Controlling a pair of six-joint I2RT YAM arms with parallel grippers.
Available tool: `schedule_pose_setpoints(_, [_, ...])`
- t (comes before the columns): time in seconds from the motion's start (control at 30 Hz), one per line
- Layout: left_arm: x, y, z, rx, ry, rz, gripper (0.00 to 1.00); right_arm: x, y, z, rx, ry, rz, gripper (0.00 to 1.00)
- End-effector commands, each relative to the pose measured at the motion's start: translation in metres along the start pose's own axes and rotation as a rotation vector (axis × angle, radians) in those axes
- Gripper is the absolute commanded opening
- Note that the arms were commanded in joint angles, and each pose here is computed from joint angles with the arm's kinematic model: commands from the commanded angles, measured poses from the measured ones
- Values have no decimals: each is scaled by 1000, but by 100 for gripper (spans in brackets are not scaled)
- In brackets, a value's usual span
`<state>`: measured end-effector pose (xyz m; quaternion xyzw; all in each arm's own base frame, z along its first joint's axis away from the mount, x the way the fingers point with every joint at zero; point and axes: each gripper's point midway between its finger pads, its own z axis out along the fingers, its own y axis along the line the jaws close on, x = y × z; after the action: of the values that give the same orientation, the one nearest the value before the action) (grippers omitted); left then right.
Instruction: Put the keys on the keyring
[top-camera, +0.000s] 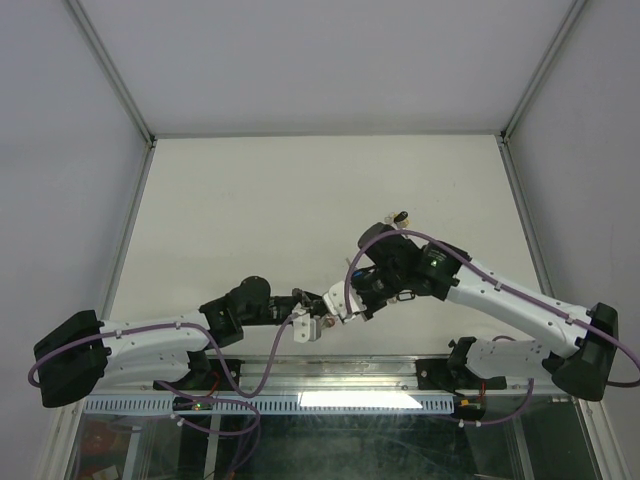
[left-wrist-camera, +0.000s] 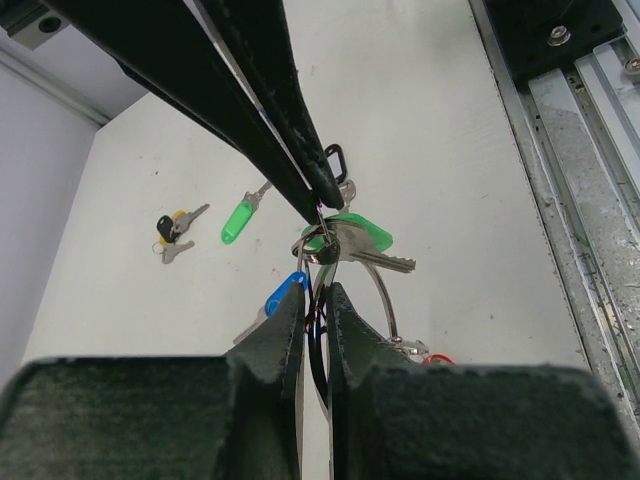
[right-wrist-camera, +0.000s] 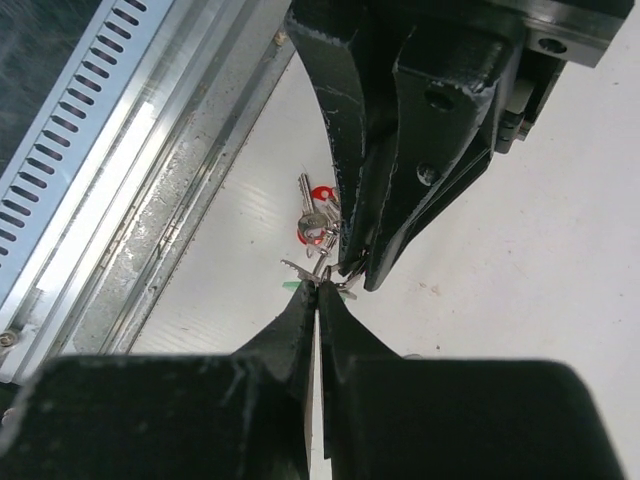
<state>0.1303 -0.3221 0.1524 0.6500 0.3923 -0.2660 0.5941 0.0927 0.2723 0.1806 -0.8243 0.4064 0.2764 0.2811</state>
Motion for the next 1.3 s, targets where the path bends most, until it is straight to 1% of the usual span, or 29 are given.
schedule_pose_setpoints(0.0, [-3,32,-1,-107,17,-7,0,-11,2,1,23,-27,-9,0])
schedule_pose_setpoints(0.17, [-3,33,-1,-110,16,-7,0,-5,2,6,30,14,-11,0])
schedule_pose_setpoints(0.23, [-3,33,-2,-112,17,-8,0,-2,2,6,36,27,-11,2])
schedule_pose_setpoints(0.5, [0,35,-2,-121,29,-10,0,-8,0,1,71,4,-15,16])
schedule_pose_setpoints(0.63, [0,35,-2,-123,31,-10,0,-12,1,-2,88,-13,-8,22])
schedule_pose_setpoints(0.67, [1,35,-2,-123,32,-9,0,-12,0,-2,94,-16,-2,26])
schedule_pose_setpoints(0.73, [0,36,-2,-127,33,-8,0,-12,-2,-4,126,-19,39,28])
schedule_pose_setpoints(0.8, [1,37,-3,-137,34,-7,0,-13,-13,-4,204,-35,130,28])
schedule_pose_setpoints(0.9, [2,42,-6,-171,39,-12,0,-15,-26,-8,330,-80,313,26])
schedule_pose_setpoints(0.97, [2,45,-7,-193,43,-17,0,-18,-30,-12,401,-138,435,26])
schedule_pose_setpoints(1.03, [3,48,-8,-212,47,-22,0,-18,-42,-20,524,-203,582,27])
schedule_pose_setpoints(1.1, [3,50,-9,-225,48,-25,0,-16,-47,-26,601,-258,728,28])
schedule_pose_setpoints(1.17, [4,52,-9,-234,52,-27,0,-13,-49,-31,660,-303,862,31])
schedule_pose_setpoints(1.27, [6,54,-10,-248,61,-33,0,-11,-50,-38,711,-344,1018,38])
